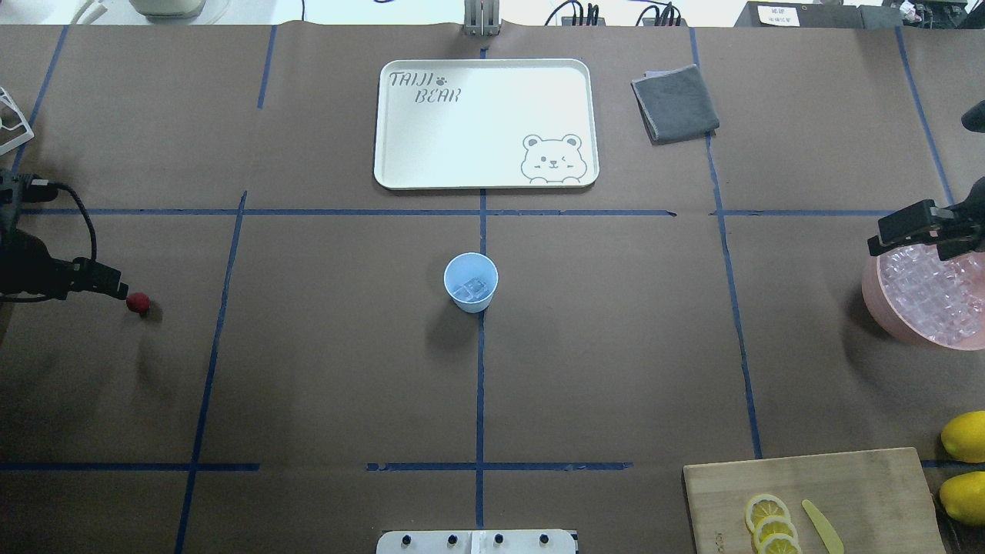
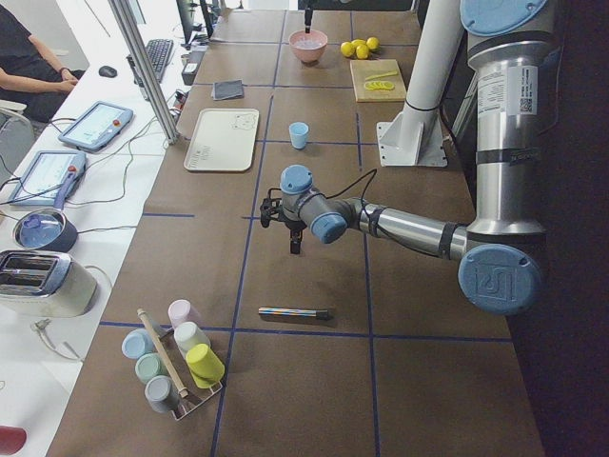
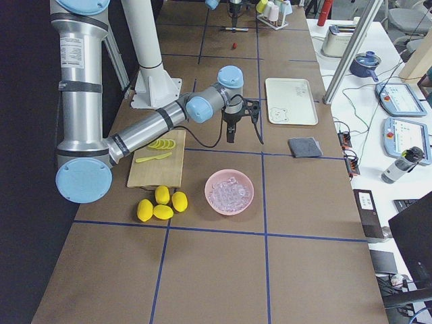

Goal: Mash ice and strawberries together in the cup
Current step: 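Move the left gripper over the red strawberry while the right gripper returns to the bowl, then lower the left gripper and close it on the red strawberry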

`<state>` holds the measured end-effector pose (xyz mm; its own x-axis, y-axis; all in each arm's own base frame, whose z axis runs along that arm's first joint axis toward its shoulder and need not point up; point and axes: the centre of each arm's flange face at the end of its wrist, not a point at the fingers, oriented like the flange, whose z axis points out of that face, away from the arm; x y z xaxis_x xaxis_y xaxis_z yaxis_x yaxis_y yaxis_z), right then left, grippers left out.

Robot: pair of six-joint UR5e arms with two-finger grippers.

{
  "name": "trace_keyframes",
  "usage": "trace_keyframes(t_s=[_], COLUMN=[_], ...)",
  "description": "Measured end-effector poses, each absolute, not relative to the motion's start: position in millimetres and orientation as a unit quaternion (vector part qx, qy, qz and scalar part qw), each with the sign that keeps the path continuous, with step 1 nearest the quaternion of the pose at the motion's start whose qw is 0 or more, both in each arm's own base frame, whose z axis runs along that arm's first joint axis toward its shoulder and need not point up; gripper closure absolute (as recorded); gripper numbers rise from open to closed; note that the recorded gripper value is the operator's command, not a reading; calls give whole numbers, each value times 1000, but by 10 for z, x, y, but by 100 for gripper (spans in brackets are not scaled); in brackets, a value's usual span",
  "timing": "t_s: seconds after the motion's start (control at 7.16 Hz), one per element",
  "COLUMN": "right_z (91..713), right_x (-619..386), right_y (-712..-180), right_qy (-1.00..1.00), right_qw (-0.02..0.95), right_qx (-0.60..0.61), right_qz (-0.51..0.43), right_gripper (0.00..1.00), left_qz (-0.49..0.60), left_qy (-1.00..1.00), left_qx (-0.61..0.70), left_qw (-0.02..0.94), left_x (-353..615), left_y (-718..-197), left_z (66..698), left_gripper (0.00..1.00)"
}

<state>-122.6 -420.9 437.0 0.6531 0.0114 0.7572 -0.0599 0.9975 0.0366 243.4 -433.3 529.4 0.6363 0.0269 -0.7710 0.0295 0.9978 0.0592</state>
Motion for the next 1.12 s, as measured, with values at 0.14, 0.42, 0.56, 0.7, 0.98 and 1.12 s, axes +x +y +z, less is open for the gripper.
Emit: trace_keyframes(t_s=[0.14,0.42,0.56,0.7,0.98,1.12], right_z=[4491,4554,4558,4557,4554,4557], right_x=[-1119,-1051,-1044,-1042,-1029,-1029], right_y=[-4175,-4157,-4154,-4153,-4155,-4157], right_qy=[-411,-407,-407,-407,-407,-407], right_qw=[911,913,913,913,913,913], right_qx=[31,33,34,34,35,35], right_qz=[10,6,6,6,7,7], right_gripper=[1,1,1,1,1,1], left_qz=[2,9,9,8,9,11], left_qy=[416,406,401,396,392,392], left_qx=[38,38,38,37,35,35], left_qw=[909,913,915,918,919,919], left_x=[2598,2826,2881,2917,2954,2973], left_y=[-4334,-4396,-4420,-4429,-4424,-4415], left_z=[5319,5382,5428,5484,5523,5530], left_gripper=[0,0,0,0,0,0])
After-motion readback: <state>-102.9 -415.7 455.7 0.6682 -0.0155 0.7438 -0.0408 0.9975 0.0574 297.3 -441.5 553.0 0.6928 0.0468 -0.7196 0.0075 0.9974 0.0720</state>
